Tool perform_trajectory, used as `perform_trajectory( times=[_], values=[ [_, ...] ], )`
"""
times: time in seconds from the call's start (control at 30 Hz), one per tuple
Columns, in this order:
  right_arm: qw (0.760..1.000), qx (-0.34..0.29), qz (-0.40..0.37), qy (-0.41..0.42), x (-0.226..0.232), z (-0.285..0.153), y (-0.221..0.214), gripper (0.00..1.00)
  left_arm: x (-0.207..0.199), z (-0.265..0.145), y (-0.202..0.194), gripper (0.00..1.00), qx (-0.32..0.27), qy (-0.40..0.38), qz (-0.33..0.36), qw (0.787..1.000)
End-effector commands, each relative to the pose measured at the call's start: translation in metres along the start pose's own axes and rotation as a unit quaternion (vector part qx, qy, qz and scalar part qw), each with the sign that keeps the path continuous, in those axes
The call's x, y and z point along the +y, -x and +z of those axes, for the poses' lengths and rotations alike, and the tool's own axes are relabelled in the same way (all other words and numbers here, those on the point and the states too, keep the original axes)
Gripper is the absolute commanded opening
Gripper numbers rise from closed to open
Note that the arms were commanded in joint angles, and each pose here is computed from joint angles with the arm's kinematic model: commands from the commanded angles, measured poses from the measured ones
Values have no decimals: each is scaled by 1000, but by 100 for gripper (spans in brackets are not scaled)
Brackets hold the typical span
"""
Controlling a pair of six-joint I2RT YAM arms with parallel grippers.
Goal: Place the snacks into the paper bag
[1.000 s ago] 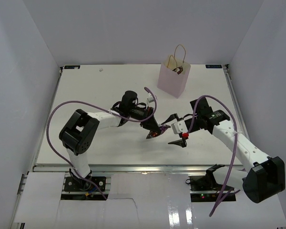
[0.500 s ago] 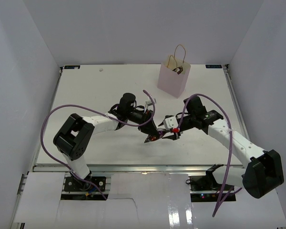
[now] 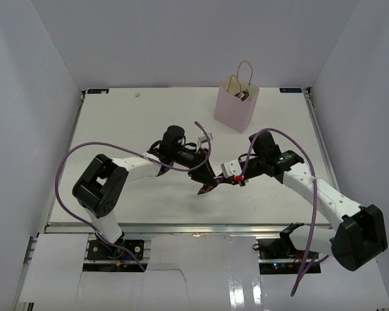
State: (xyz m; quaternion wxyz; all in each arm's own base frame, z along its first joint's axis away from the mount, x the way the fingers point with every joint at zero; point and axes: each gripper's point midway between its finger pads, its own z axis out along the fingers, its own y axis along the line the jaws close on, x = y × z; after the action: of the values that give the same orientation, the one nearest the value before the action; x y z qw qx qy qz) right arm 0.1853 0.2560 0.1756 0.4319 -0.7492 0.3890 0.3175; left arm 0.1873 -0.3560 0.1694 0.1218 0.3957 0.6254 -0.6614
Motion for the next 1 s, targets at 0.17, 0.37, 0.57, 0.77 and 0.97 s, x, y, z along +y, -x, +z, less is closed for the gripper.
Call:
perform_trajectory(
  times=[0.17,0.37,0.57,0.77,0.97],
  values=[
    [999,27,-25,-36,-12,-16,3,18,-39,-46,58,81,-70,40,135,988],
    [991,51,0,-124,-61,-64,1,14,-58,-113,76,96,-167,187,229,941],
    [959,51,55,-273,-149,-143,19,11,-44,-153,49,98,-210,361,298,859],
    [905,22,66,-420,-231,-215,58,13,-41,-163,29,98,-200,403,297,842],
    [859,-4,88,-504,-282,-248,60,14,-44,-169,29,98,-199,420,314,828]
  ],
)
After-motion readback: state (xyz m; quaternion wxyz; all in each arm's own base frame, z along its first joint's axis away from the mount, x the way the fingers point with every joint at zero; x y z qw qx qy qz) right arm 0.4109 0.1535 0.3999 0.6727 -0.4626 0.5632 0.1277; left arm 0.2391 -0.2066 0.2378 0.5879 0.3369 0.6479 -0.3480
